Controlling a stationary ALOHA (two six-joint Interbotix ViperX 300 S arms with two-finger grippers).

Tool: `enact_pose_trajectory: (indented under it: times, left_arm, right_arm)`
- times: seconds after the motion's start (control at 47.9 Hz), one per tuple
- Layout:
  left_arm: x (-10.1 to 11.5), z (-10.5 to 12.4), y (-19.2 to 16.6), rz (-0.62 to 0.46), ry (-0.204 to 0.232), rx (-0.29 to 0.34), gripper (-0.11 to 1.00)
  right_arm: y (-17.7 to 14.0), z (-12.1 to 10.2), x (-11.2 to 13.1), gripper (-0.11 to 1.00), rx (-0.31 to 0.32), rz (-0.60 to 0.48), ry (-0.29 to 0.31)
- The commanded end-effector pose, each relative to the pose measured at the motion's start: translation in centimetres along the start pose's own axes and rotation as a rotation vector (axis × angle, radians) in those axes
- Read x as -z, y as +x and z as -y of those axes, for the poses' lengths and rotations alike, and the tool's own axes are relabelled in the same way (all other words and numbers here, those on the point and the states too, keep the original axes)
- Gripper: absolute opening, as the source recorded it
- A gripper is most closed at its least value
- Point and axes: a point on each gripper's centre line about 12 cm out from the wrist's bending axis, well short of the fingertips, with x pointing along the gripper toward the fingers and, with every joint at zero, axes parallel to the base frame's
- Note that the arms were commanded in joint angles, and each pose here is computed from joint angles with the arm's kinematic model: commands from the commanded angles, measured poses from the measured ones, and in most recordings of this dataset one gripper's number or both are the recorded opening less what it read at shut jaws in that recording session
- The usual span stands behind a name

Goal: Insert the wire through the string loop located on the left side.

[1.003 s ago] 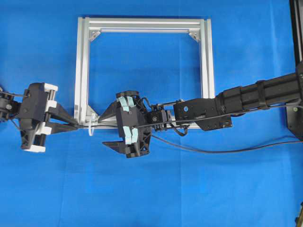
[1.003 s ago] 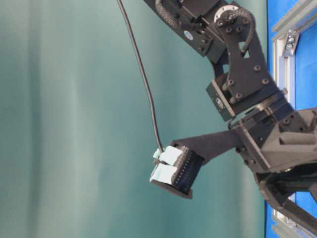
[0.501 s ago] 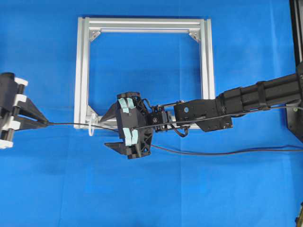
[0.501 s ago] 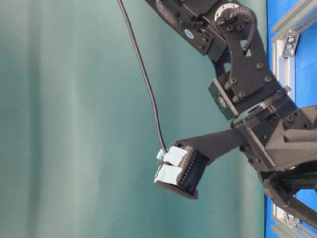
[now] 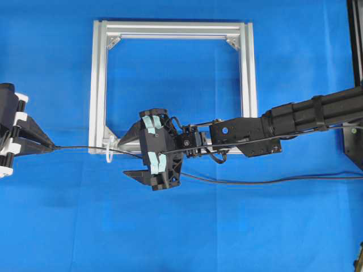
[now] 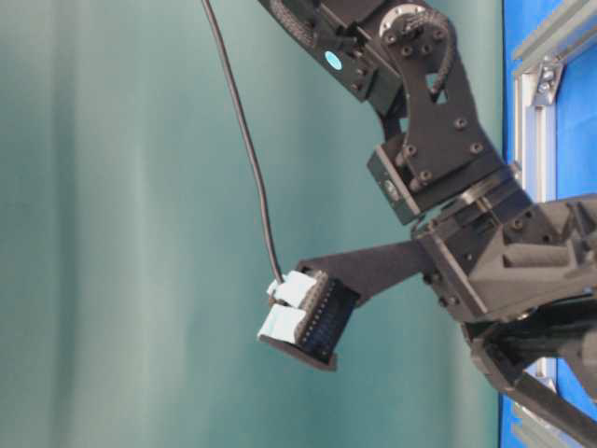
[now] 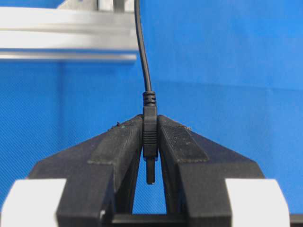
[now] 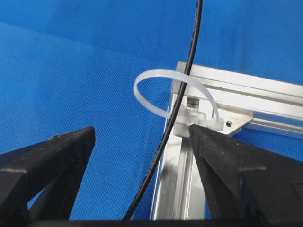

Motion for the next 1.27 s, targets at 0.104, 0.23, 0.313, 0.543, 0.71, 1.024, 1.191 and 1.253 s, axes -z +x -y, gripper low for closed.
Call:
enact_pose_trajectory:
  times: [0.104,0.23,0.313,0.543,0.71,1.024,1.191,1.253]
  left_arm:
    - [0.1,0.0,0.7,-0.041,-0.037,-0.011,0.09]
    - [0.4,-0.1,1.0,-0.07,-0.047,-0.019,0.1]
    - [0.3,-0.1,1.2,-0.074,-0.044,-0.02,0.28]
    - [0.1,-0.1,0.8,-0.05,-0.037,-0.014,0.82]
    - [-0.3,0.1,0.2,-0.007,-0.034,-0.003,0.73]
    - [-3.7,0.9,-2.4,0.196,0.006,0.041,0.73]
    - [-5.8,1.3,-4.3,0.31,0.058,0.053,0.73]
    - [-6.5,1.4,-4.9,0.343,0.08,0.051,0.73]
  right_arm:
    - [-1.2,-0.4,-2.7,0.95,-0.007,0.064,0.0]
    - [-1.2,-0.5,-2.7,0.95,-0.01,0.062,-0.002]
    - [-1.2,-0.6,-2.7,0.95,-0.011,0.062,-0.002]
    - [-1.3,-0.6,-2.9,0.95,-0.011,0.062,-0.002]
    - [-1.5,-0.6,-3.3,0.95,-0.011,0.073,-0.003]
    - [-3.7,-0.5,-6.3,0.95,-0.003,0.094,-0.002]
    - [-5.7,-0.6,-8.7,0.95,0.001,0.125,-0.007]
    - [-6.4,-0.6,-9.6,0.95,0.001,0.139,-0.008]
